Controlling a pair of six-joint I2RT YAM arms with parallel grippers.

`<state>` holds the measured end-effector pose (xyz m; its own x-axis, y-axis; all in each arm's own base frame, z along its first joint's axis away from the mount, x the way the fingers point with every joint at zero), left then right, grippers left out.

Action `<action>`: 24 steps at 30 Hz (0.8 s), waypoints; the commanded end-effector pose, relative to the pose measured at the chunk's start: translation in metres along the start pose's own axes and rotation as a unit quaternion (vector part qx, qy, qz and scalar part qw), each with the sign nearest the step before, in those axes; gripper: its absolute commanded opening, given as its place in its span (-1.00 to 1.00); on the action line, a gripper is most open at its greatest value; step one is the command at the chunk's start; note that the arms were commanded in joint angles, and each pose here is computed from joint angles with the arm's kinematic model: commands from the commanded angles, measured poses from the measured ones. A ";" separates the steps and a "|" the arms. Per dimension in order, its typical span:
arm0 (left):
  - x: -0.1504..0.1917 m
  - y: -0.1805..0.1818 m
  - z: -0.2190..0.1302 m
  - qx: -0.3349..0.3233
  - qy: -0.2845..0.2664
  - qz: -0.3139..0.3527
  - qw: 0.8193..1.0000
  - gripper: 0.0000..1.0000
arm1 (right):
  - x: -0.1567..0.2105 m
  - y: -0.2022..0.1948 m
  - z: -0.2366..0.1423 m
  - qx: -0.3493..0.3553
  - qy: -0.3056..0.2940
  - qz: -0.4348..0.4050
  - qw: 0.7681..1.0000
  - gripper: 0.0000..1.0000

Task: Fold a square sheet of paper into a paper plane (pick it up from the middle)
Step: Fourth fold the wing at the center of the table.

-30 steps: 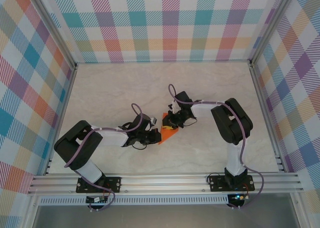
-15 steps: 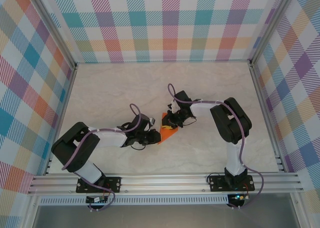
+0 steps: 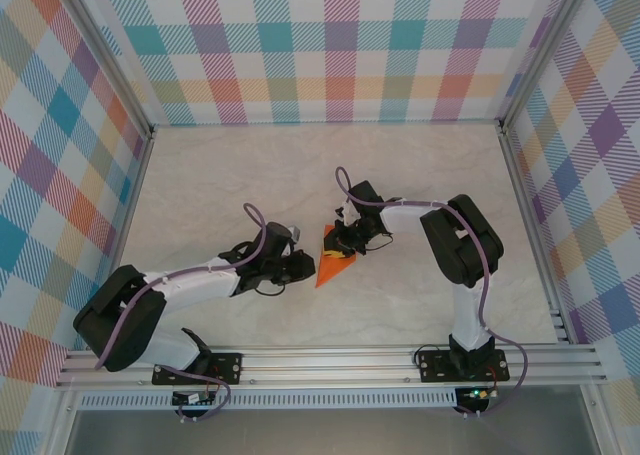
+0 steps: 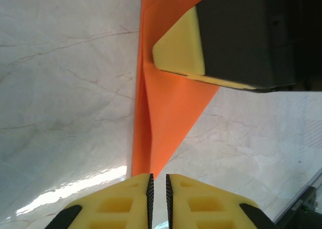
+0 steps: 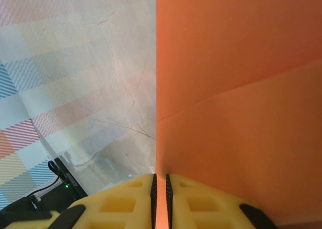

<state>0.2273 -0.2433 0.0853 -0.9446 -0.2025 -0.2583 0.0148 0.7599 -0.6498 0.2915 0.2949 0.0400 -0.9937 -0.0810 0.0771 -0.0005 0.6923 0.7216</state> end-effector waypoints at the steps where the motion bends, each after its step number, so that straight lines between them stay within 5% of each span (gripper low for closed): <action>1: -0.010 -0.018 0.004 0.032 0.009 -0.004 0.999 -0.72 | 0.001 -0.025 0.011 0.044 0.002 0.008 0.999 -0.69; 10: -0.007 -0.029 0.034 0.071 0.057 -0.009 0.996 -0.74 | 0.001 -0.027 0.012 0.045 0.002 0.011 0.999 -0.68; 24: 0.029 0.033 0.049 -0.038 0.112 -0.039 0.992 -0.78 | 0.002 -0.030 0.013 0.052 0.004 0.012 0.999 -0.68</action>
<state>0.2325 -0.2730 0.0437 -0.9846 -0.1340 -0.1120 -0.0237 0.7375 -0.6749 0.2915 0.2948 0.0399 -0.9937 -0.0814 0.0767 -0.0011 0.6926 0.7214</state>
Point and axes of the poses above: each hand's point on the last joint's axis, 136 mm out from that joint toward the fingers, its own z axis out along the fingers, its own y axis along the line the jaws close on, x = y × z, the point moved 3 cm from there along -z, back along the fingers, and after that the axes turned 2 degrees about -z, right-handed, at the moved point
